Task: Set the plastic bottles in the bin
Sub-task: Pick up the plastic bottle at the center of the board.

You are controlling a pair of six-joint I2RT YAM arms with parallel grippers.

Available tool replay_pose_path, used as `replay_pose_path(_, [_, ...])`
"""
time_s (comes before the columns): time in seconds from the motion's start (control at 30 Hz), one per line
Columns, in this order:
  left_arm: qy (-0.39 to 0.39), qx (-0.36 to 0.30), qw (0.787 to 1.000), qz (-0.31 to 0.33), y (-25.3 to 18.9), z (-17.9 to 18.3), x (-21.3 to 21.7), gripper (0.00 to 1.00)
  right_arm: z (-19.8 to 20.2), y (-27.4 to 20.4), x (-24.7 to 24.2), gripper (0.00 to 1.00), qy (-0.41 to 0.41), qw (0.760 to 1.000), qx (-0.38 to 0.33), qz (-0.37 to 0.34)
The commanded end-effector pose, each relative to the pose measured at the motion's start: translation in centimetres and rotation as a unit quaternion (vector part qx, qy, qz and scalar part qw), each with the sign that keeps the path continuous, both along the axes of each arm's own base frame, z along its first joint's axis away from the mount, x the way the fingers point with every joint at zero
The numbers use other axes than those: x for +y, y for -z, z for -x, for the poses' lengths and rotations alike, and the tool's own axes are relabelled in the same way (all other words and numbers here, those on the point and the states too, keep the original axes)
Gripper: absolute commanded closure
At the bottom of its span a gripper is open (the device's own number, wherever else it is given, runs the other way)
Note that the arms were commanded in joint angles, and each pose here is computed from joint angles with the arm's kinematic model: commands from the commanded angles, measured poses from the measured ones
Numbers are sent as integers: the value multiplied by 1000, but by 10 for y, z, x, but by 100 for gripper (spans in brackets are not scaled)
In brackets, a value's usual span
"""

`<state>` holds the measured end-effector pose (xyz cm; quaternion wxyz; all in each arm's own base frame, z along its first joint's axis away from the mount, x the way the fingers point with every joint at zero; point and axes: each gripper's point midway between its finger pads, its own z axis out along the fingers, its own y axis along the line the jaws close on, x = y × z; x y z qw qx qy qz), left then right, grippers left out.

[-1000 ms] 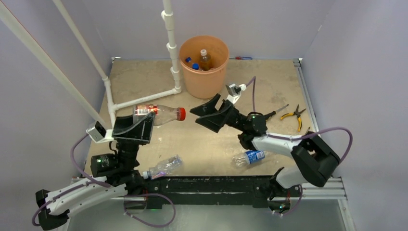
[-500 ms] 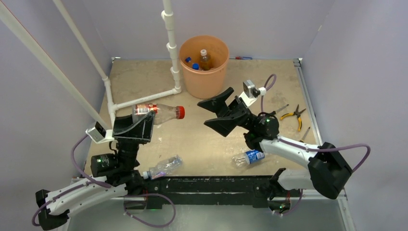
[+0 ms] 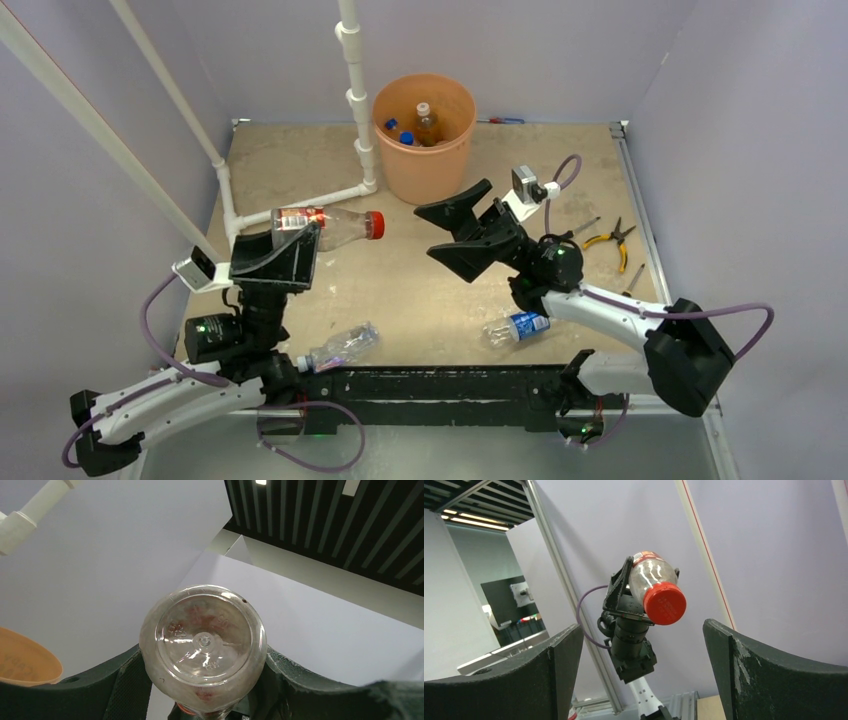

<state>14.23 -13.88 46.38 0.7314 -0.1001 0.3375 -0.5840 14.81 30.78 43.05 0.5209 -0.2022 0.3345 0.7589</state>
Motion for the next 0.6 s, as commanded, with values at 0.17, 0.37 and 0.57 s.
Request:
replay_pose_path(0.17, [14,-53,997,58,-45,14,8,63,1,-53,-21,7,33,993,-47,-102])
replay_pose_path(0.37, [19,-73,994,82,-62,15,5,63,-4,-61,-19,7,33,990,-54,-123])
replay_pose_path(0.57, [14,-72,993,91,-58,10,0,64,-5,-67,-17,7,57,989,-71,-117])
